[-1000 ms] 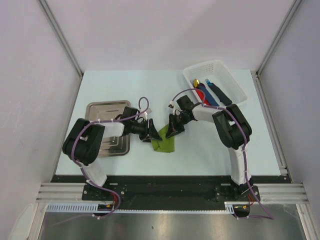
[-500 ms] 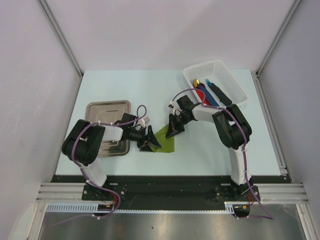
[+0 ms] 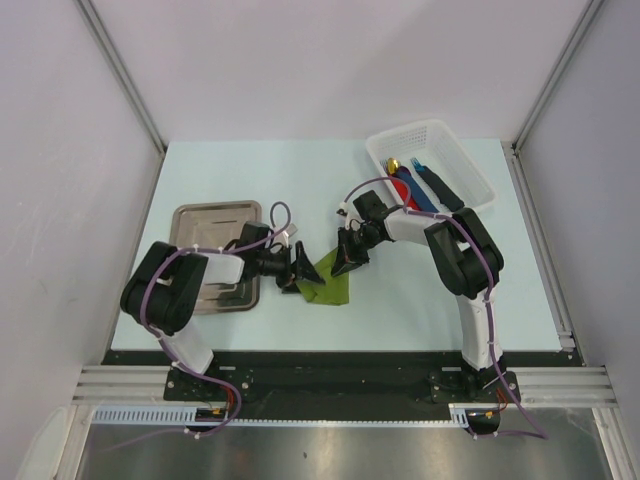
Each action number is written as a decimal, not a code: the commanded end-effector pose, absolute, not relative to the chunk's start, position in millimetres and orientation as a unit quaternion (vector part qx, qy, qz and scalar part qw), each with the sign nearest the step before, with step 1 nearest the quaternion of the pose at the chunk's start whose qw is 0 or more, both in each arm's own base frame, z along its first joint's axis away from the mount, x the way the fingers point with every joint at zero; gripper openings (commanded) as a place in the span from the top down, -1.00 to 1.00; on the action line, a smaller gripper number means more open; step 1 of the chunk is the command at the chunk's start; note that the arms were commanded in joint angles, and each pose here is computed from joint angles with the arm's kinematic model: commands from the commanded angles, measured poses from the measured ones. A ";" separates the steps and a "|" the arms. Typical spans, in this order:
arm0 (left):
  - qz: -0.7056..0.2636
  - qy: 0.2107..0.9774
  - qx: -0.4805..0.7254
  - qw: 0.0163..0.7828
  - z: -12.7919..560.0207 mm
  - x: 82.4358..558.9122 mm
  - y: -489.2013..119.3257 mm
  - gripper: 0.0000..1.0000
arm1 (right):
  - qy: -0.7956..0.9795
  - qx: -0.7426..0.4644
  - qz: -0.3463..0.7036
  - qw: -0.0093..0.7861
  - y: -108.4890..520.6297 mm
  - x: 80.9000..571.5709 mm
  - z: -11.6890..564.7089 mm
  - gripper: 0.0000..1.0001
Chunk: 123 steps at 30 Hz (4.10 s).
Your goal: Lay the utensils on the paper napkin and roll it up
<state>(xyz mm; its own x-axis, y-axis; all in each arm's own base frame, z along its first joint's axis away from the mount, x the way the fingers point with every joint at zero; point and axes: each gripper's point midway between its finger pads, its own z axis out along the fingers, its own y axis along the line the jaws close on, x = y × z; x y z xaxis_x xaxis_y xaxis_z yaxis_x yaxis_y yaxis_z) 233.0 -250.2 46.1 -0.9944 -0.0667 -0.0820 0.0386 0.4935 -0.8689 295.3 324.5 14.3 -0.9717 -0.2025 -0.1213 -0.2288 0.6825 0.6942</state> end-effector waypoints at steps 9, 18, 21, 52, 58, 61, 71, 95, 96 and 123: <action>-0.519 0.849 0.017 0.095 62.5 259.1 -265.2 -0.07 | 0.943 -0.121 0.311 0.014 309.9 287.8 -40.2 1.00; -0.528 0.841 0.058 0.103 78.3 252.9 -273.8 0.60 | 0.943 -0.120 0.310 0.014 309.6 288.1 -40.5 1.00; -0.528 0.840 0.071 0.105 80.7 251.5 -279.7 0.74 | 0.943 -0.119 0.310 0.016 310.3 289.5 -39.8 1.00; -0.405 0.913 0.044 0.002 -3.8 231.9 -276.7 1.00 | 0.912 -0.102 0.386 0.088 315.1 338.1 53.7 0.81; -0.407 0.912 0.049 0.004 -2.9 232.8 -277.5 1.00 | 0.899 -0.075 0.423 0.086 302.8 346.0 78.5 0.77; -0.410 0.910 0.051 0.005 -1.2 234.2 -279.0 1.00 | 0.901 -0.075 0.419 0.083 301.1 342.4 71.5 0.77; -0.425 0.903 0.055 0.016 6.7 241.7 -284.5 1.00 | 0.911 -0.077 0.402 0.054 304.0 324.7 33.8 0.84; -0.528 0.839 0.114 0.063 79.4 254.0 -328.3 0.99 | 0.932 -0.048 0.357 0.045 298.6 313.1 -15.1 1.00; -0.528 0.839 0.116 0.063 79.2 253.2 -329.7 0.99 | 0.932 -0.048 0.357 0.046 298.4 313.3 -15.3 1.00; -0.482 0.873 0.081 -0.006 1.4 230.0 -319.1 0.23 | 0.919 -0.061 0.382 0.074 287.8 342.7 47.6 0.68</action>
